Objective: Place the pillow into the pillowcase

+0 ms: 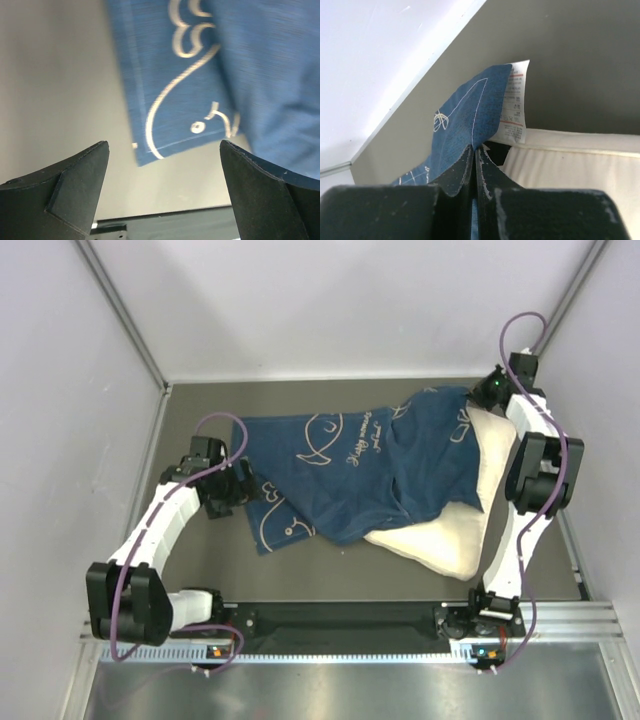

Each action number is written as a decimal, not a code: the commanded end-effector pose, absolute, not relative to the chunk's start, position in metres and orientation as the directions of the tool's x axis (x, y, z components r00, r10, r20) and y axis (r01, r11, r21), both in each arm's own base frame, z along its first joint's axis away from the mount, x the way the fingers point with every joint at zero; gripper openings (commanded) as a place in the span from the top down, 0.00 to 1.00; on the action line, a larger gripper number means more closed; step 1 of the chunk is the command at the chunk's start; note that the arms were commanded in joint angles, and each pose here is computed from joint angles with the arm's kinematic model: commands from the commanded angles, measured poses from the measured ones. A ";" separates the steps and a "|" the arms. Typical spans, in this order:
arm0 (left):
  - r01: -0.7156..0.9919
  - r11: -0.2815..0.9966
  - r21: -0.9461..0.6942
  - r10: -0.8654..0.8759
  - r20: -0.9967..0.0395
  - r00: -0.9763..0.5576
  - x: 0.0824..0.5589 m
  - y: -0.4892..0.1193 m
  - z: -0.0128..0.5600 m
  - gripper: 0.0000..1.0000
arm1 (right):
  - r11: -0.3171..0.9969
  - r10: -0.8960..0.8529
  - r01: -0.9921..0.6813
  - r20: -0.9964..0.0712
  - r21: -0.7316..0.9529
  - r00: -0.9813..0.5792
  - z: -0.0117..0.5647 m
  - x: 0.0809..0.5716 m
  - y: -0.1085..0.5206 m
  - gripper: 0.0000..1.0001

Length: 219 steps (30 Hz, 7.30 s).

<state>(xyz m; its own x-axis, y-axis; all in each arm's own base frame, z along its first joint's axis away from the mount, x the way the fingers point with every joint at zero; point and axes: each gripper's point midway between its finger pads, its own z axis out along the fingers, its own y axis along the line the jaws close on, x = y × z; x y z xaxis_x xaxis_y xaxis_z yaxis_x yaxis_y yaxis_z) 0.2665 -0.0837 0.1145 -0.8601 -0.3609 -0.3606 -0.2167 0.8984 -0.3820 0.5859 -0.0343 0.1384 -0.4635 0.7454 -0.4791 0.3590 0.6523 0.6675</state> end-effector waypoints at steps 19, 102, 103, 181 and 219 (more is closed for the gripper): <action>-0.365 0.903 -0.225 -0.411 -0.211 -0.887 0.204 -0.106 0.039 0.19 | 0.620 0.769 0.242 -0.518 0.746 -0.374 0.199 0.588 -0.028 1.00; -0.043 0.833 -0.551 -0.337 -0.446 -0.829 0.263 -0.159 0.128 0.30 | 0.747 0.622 0.577 -0.654 0.330 -0.431 0.124 0.231 -0.030 0.00; -0.034 0.833 -0.552 -0.326 -0.441 -0.836 0.261 -0.166 0.124 0.30 | 0.734 0.632 0.594 -0.650 0.329 -0.422 0.119 0.229 -0.031 0.00; 0.142 0.932 -0.333 -0.050 -0.507 -0.861 0.277 -0.256 0.108 0.25 | 0.777 0.504 0.373 -0.856 0.507 0.113 0.333 0.257 0.027 0.00; 0.681 0.679 -0.276 -0.206 -0.961 -0.184 0.314 -0.436 0.232 0.01 | 0.954 0.283 0.214 -0.862 0.209 -0.421 0.304 0.372 0.117 0.97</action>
<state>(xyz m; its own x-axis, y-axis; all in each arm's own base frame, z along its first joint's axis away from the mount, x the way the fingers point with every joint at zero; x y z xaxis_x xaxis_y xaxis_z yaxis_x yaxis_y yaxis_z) 0.3078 -0.4349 0.2177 -0.3262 -0.1520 -0.9330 0.6848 0.6424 -0.3441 0.3698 0.1213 0.2689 -0.4872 0.2430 -0.8388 0.2088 0.9651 0.1583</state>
